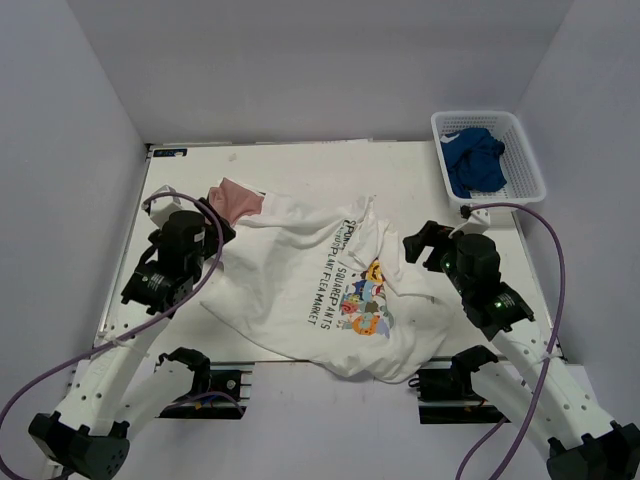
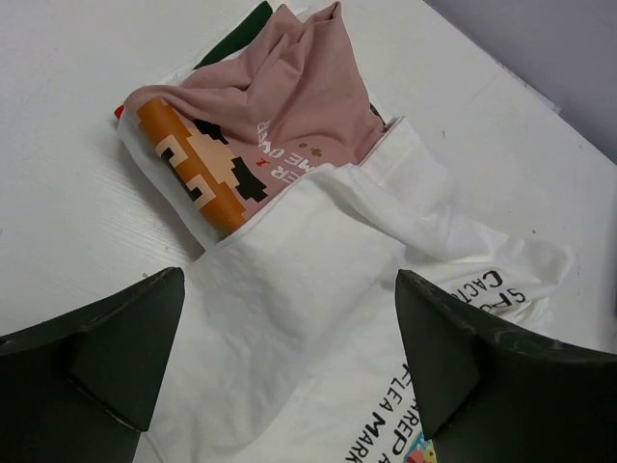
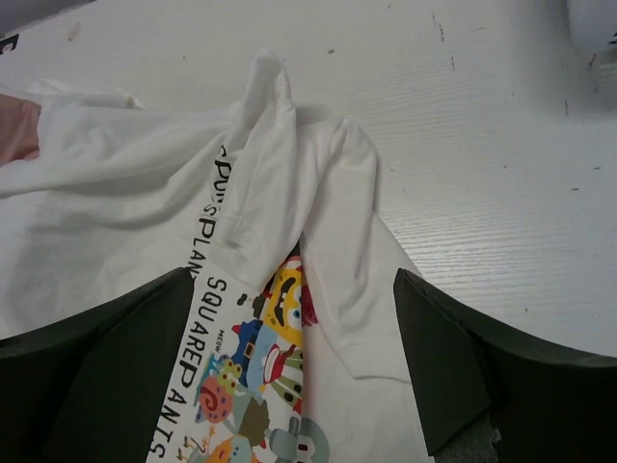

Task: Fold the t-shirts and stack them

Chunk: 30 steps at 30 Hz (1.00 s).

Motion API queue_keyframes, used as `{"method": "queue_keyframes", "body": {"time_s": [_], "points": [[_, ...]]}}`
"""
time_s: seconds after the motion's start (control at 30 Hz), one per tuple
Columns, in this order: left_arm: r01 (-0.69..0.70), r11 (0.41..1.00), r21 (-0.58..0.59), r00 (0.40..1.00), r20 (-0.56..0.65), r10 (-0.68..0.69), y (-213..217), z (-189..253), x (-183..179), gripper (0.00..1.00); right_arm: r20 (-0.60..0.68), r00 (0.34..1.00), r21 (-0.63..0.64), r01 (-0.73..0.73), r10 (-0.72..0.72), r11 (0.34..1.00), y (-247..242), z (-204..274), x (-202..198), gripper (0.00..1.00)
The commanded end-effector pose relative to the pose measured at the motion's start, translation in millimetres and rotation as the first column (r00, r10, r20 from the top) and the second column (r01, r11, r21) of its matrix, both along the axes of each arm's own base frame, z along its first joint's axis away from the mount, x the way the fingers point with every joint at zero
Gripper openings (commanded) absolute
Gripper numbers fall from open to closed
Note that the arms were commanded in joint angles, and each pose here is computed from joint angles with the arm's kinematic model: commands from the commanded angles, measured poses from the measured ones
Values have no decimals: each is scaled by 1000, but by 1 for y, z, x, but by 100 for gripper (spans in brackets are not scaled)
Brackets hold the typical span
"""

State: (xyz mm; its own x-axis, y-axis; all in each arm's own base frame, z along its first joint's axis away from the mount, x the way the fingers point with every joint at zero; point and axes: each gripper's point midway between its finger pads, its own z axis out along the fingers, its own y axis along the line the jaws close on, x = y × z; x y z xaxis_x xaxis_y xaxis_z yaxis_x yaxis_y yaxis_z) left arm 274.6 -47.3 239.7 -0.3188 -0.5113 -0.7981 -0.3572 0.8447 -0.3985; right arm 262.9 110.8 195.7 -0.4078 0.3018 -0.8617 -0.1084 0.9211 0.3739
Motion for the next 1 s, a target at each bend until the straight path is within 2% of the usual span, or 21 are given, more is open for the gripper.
{"method": "queue_keyframes", "body": {"time_s": [0.0,0.23,0.33,0.37,0.4,0.47,0.53,0.57,0.6,0.63,0.67,0.7,0.73,0.77,0.83,0.97], "points": [[-24,1000,-16,999,22,24,5,7,-6,100,37,999,34,4,-6,999,2,10,3,90],[-58,998,-3,998,20,58,11,1,-8,100,26,985,7,-169,169,986,29,4,-1,90],[-58,998,-2,998,17,58,10,-4,-5,100,-26,965,5,-262,262,965,48,-4,1,90],[-50,999,-10,998,23,51,8,-3,-3,100,-100,954,-11,-286,284,958,55,-26,6,90],[-58,998,-2,998,17,58,9,-5,-2,100,-106,918,8,-383,381,924,74,-26,-1,90],[-91,996,14,996,10,91,15,-8,-2,100,-164,881,8,-449,444,894,95,-41,0,90],[-91,996,14,996,11,91,14,-14,0,100,-301,823,-15,-510,482,860,120,-82,-10,90],[-79,997,21,997,0,79,12,-16,1,100,-301,815,-20,-524,495,852,129,-81,-6,90],[-79,997,15,997,13,79,11,-14,3,100,-374,781,-36,-550,499,834,141,-110,-11,90],[-79,997,19,997,5,79,11,-16,4,100,-386,768,-34,-565,510,825,150,-115,-14,90],[-79,997,25,997,-7,79,10,-19,5,100,-425,751,-43,-575,506,817,161,-130,-11,90],[-78,996,33,997,-24,79,10,-24,7,100,-406,779,-73,-550,479,832,166,-125,2,90],[-78,996,39,996,-35,79,9,-27,8,100,-418,779,-90,-547,467,832,168,-130,3,90],[-77,996,44,996,-46,79,9,-30,9,100,-473,773,-127,-535,423,835,164,-152,4,90],[-76,996,54,995,-66,80,8,-33,11,100,-501,811,-183,-440,302,879,151,-158,17,90],[-46,995,87,995,-81,54,4,-36,20,100,-600,788,-247,-345,137,906,115,-192,13,90]]}}
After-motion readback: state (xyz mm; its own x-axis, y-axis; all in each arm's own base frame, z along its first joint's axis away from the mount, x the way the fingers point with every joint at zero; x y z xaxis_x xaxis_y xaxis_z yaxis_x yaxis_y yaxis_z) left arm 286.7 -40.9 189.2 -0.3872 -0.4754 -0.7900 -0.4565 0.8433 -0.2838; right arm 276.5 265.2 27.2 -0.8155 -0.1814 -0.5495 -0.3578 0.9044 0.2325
